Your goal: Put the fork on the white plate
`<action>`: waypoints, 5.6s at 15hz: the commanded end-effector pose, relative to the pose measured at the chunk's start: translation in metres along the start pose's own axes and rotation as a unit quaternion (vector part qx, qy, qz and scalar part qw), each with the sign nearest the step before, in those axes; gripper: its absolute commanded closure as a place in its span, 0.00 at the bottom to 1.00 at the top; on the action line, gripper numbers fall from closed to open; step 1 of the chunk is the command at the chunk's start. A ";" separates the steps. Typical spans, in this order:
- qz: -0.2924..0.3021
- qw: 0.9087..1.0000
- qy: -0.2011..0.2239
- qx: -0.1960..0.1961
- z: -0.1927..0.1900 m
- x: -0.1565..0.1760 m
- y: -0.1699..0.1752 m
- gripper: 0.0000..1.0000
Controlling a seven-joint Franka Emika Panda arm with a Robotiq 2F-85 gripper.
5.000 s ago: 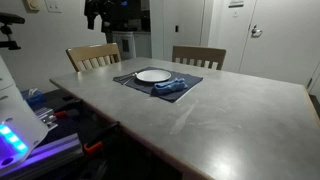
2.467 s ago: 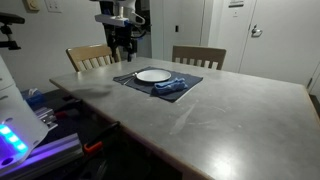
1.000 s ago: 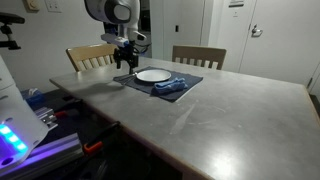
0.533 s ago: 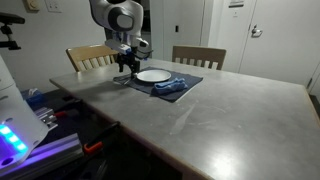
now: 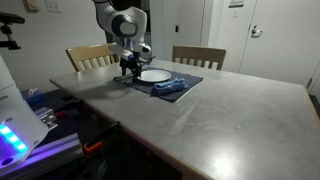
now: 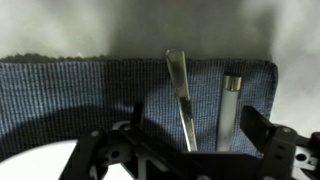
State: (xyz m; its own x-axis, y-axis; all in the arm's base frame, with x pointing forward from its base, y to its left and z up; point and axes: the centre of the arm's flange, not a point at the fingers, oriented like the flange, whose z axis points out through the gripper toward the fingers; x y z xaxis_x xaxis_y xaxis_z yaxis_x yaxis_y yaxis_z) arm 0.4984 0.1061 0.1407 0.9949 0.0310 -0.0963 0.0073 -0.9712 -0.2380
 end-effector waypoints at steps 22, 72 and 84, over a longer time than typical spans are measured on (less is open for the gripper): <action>-0.011 1.000 0.015 -0.005 -0.006 0.014 -0.003 0.38; -0.079 0.996 0.019 -0.024 -0.023 0.030 -0.029 0.97; -0.039 0.998 0.006 -0.049 -0.061 0.029 0.007 0.97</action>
State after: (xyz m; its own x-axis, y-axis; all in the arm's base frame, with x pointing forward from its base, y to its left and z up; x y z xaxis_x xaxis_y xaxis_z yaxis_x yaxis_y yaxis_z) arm 0.5389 0.1068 0.1883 0.9910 0.1285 -0.0362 0.1204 -0.9773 -0.1740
